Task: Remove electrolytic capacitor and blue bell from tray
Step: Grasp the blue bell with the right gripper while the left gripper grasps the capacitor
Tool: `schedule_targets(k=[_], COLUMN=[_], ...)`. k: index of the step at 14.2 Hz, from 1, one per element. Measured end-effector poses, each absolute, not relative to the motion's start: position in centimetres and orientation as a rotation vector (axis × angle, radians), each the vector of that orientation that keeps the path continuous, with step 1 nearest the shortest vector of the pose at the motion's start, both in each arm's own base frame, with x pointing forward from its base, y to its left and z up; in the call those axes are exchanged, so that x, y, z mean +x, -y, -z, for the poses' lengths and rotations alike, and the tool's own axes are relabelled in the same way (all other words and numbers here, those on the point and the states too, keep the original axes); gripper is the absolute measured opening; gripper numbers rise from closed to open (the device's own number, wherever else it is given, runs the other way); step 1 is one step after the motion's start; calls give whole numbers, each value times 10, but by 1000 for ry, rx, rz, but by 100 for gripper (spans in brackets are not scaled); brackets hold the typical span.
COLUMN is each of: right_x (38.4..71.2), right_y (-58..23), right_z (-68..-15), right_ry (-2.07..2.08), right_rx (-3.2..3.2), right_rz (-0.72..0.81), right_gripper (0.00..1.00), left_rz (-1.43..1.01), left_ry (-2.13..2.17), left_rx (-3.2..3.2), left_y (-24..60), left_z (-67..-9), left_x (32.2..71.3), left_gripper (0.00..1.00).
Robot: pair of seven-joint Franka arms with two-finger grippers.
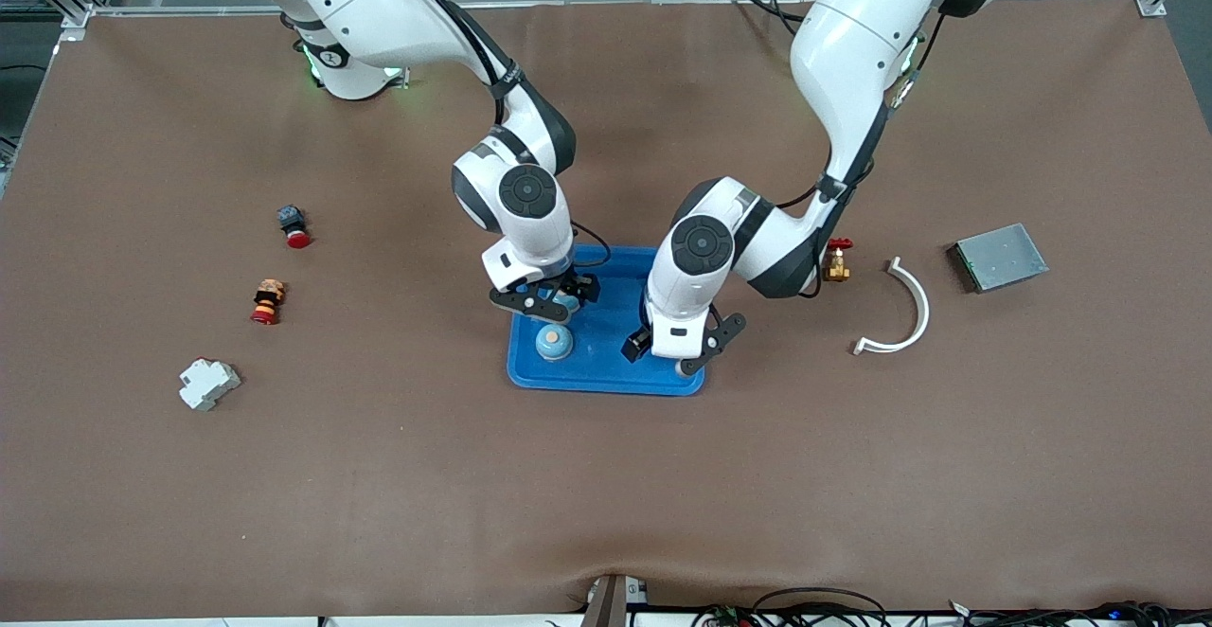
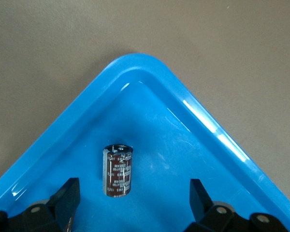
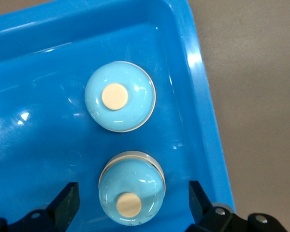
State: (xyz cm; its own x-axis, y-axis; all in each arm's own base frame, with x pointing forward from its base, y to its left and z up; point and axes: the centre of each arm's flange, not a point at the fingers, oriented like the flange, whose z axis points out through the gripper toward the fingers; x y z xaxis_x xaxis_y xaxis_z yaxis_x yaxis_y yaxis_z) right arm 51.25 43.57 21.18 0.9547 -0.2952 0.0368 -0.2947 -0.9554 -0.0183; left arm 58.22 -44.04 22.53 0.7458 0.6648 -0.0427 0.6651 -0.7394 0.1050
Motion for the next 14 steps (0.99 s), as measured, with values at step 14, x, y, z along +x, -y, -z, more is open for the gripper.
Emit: schedule_targets(k=[14], right_x=[505], right_y=[-447], right_z=[-193], right_ry=[-475], right_rx=[-3088], right_rz=[63], right_gripper=[63], left_rz=[22], left_ry=[-1077], left_rx=[2859], left_y=[442], left_z=[-200], left_x=[576], left_gripper=[100])
